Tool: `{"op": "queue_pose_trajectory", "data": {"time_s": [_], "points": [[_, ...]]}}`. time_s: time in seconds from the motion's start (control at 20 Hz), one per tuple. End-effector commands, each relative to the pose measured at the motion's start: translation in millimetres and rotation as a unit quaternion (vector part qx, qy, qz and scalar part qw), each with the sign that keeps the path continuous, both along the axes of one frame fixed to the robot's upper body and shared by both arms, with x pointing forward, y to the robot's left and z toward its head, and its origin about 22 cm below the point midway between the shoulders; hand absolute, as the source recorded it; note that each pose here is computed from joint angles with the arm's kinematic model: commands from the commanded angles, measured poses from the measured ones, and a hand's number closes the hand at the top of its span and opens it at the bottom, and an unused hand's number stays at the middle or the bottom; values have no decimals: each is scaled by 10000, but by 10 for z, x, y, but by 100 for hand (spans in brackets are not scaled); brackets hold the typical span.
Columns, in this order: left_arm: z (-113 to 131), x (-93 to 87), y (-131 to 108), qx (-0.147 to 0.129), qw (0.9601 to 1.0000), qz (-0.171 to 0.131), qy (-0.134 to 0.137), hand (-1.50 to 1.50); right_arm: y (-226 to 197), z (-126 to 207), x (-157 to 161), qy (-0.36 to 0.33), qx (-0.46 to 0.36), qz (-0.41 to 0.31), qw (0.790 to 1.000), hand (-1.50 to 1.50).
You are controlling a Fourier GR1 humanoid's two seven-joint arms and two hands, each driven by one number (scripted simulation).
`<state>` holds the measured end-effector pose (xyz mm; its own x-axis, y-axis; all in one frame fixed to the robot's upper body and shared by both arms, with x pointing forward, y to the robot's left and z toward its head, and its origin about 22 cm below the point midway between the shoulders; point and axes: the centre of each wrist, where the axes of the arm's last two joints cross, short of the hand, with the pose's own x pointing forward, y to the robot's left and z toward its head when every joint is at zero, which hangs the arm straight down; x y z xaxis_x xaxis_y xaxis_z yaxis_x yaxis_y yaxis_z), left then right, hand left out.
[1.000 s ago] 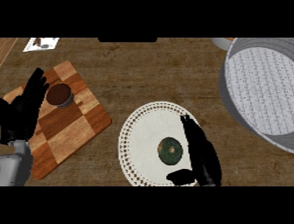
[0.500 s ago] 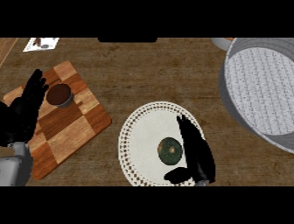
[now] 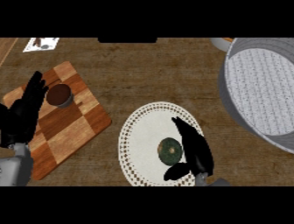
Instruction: Pick the squash from the placemat and place it in the basket
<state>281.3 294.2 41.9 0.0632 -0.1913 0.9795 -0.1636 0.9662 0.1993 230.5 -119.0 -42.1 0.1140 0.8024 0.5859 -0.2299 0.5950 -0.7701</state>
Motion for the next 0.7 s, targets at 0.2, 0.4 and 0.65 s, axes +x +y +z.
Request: {"op": "queue_pose_trajectory", "data": {"time_s": [0.2, 0.4, 0.65], "points": [[-45, 100, 2, -4, 10000, -14, -2, 0, 70, -279, -6, 202, -249, 742, 9967, 150], [40, 45, -32, 3, 10000, -13, -61, 0, 135, -333, 27, 237, -146, 753, 9968, 150], [-31, 32, 7, 28, 10000, -24, -43, 0, 147, -509, -188, -38, -125, 829, 9965, 150]]}}
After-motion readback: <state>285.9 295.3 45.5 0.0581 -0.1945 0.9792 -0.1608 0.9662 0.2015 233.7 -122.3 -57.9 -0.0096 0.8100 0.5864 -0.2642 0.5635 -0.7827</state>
